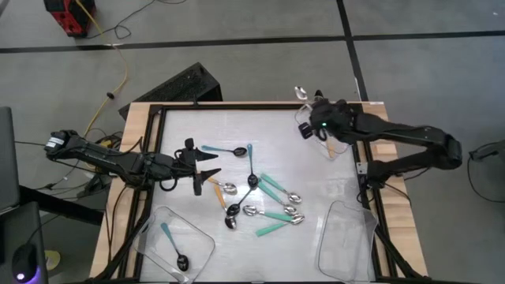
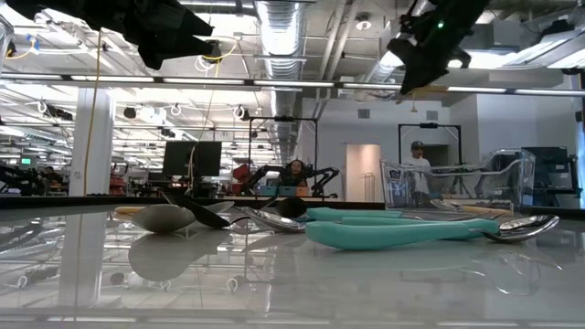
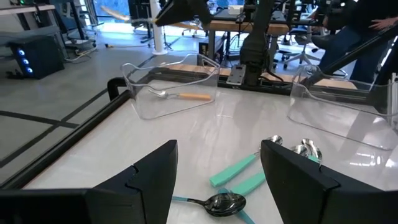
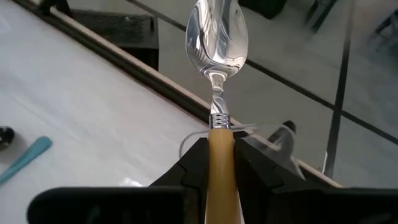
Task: Sort silverware by color (type)
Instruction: Put the yellow spoon into the top transparent bin
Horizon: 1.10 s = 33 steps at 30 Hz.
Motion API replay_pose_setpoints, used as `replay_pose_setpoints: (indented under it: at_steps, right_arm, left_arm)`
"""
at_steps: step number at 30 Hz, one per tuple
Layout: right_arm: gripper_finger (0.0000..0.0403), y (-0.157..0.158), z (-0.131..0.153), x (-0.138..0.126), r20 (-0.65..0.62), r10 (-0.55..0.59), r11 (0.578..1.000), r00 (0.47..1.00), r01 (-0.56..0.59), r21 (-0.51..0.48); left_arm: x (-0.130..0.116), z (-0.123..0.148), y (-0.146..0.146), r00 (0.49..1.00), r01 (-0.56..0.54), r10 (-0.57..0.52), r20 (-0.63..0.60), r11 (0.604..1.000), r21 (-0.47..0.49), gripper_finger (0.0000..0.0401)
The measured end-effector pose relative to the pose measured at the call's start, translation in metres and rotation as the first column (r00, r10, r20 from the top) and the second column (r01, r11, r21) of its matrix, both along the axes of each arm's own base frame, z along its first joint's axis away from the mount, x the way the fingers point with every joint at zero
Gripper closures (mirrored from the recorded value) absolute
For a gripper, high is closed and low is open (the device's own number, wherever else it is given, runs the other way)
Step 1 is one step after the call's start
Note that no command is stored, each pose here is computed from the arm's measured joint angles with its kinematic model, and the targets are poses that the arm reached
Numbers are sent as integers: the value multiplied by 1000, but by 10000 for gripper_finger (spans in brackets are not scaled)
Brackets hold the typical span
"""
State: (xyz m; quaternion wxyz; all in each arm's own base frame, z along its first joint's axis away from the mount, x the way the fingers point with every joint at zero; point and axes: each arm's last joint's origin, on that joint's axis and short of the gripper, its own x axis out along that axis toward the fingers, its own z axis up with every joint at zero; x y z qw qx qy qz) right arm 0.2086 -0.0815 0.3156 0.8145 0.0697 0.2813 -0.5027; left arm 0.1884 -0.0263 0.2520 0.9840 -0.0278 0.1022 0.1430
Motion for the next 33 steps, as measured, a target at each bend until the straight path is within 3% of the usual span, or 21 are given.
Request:
replay_pose_setpoints:
  at_steps: [6,12,23,33]
  right_arm:
    - [321,4,-6,-38,92,-54,998,994,55,-7]
    - [321,8,-19,-59,160,-67,998,985,67,4]
    - [321,9,-72,-67,225,-83,996,971,84,7]
    - [321,4,-95,-72,232,-95,995,968,82,65]
  left_arm:
    - [0,0,0,1000,0,0,0,1000,0,185]
    - [0,0,0,1000,0,0,0,1000,0,185]
    - [0,0,0,1000,-3,3,1,1000,-1,185]
    - [0,0,0,1000,-3,3,4,1000,-1,185]
